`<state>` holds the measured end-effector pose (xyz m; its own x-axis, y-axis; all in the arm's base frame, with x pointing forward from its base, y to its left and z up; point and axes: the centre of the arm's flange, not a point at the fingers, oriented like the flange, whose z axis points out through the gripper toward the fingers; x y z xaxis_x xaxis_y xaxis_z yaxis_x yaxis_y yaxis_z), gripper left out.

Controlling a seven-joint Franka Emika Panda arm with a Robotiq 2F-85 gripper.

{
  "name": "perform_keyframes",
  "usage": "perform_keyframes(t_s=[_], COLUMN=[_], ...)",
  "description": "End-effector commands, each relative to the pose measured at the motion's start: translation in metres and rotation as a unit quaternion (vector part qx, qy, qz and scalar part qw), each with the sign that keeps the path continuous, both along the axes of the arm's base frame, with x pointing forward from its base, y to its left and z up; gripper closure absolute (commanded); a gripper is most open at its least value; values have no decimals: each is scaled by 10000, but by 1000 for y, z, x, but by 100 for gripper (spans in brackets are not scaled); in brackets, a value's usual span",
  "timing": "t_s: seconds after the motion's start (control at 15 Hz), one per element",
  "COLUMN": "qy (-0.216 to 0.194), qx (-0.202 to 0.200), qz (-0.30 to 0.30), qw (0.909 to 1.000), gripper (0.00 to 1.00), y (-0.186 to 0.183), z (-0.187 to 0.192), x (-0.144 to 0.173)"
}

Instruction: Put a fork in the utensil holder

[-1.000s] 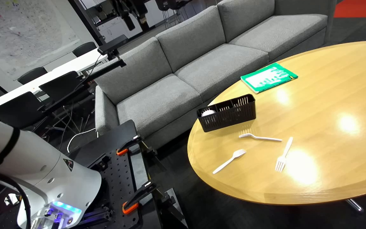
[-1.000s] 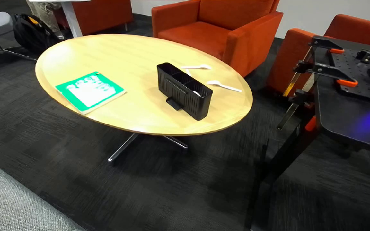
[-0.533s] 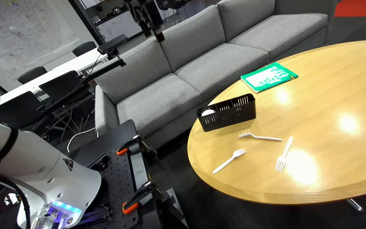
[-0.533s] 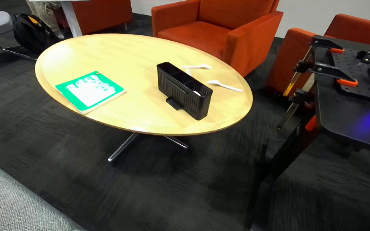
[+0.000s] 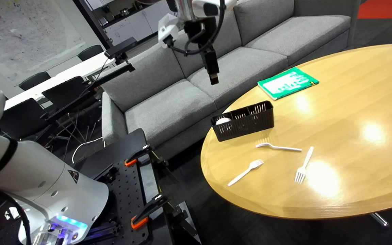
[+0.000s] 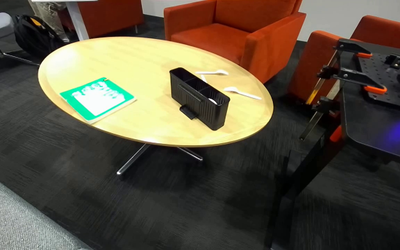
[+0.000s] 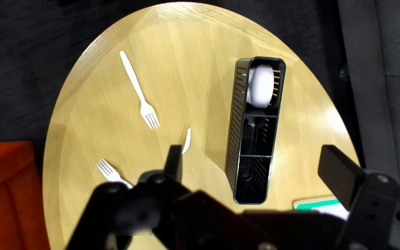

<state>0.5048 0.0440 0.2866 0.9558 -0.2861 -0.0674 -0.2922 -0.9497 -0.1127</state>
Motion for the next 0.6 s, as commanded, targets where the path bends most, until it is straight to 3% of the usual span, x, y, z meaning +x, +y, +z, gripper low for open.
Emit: perform_keyframes(t_s=[0.0, 0.27, 0.53], qy=[-17, -238, -422], qx=[-36, -283, -546], qz=[-1001, -2066, -3105], qw=[9950, 9777, 9481], gripper=[0, 0, 0], y=[0, -11, -26], z=[-49, -108, -153], x=[42, 60, 68])
